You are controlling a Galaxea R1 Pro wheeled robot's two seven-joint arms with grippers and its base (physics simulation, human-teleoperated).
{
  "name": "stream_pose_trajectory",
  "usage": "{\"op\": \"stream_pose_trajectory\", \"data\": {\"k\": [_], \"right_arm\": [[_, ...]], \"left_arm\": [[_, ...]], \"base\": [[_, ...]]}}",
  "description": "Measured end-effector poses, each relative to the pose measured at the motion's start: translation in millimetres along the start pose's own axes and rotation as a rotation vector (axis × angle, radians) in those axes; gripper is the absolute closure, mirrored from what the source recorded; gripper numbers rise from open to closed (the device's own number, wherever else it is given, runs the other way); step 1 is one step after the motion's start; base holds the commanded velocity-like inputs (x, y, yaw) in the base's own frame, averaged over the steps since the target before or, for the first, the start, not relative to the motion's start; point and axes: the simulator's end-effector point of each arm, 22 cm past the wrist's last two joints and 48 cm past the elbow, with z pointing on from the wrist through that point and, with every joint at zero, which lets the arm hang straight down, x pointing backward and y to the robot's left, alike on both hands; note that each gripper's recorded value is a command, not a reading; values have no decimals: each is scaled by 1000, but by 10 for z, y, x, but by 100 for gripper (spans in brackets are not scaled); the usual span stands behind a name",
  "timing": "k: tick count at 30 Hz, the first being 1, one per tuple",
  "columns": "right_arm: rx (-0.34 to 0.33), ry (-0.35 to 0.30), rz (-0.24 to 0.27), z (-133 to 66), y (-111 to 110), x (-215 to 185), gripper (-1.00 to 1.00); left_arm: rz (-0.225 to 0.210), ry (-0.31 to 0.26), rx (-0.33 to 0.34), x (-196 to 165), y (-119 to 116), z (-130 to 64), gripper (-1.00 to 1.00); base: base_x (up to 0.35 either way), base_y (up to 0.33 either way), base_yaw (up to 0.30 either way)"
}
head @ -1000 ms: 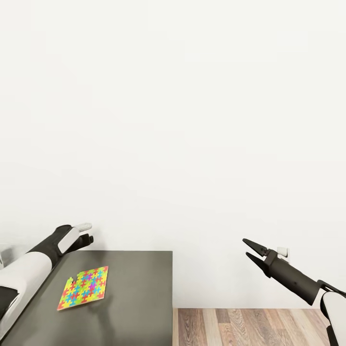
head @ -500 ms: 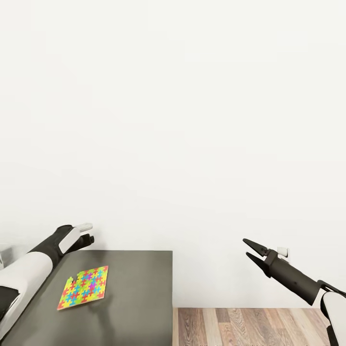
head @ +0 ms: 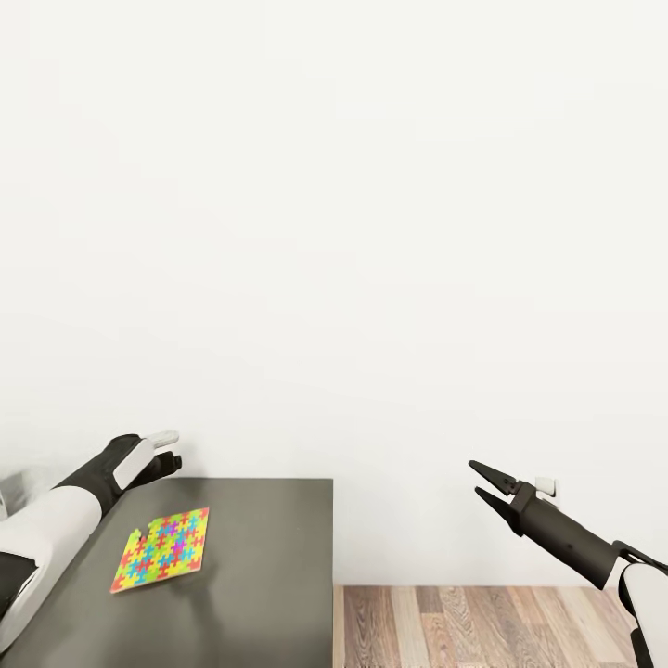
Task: Put all the toys in the child's room - the three board games (two on the bed and one on the table), the two jigsaw puzzles on the table, and the tennis ball on the table - inside the toy box on the table in the child's room.
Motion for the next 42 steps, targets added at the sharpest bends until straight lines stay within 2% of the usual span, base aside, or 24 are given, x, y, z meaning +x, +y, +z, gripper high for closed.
{"op": "stream_pose_trajectory", "data": {"k": [4, 16, 24, 42], "right_arm": [[4, 2, 5, 10, -29, 12, -100], [18, 10, 16, 35, -116, 39, -100], [28, 15, 23, 48, -176, 57, -100], [48, 29, 40, 87, -304, 112, -100]], "left_arm": [[3, 6, 12, 26, -31, 31, -100], [5, 25, 109, 108, -216, 119, -100], [-5, 26, 93, 70, 16, 187, -100], [0, 53, 84, 212, 84, 341, -100]], "base": [[0, 0, 0], [0, 0, 0], [0, 0, 0], [0, 0, 0]]}}
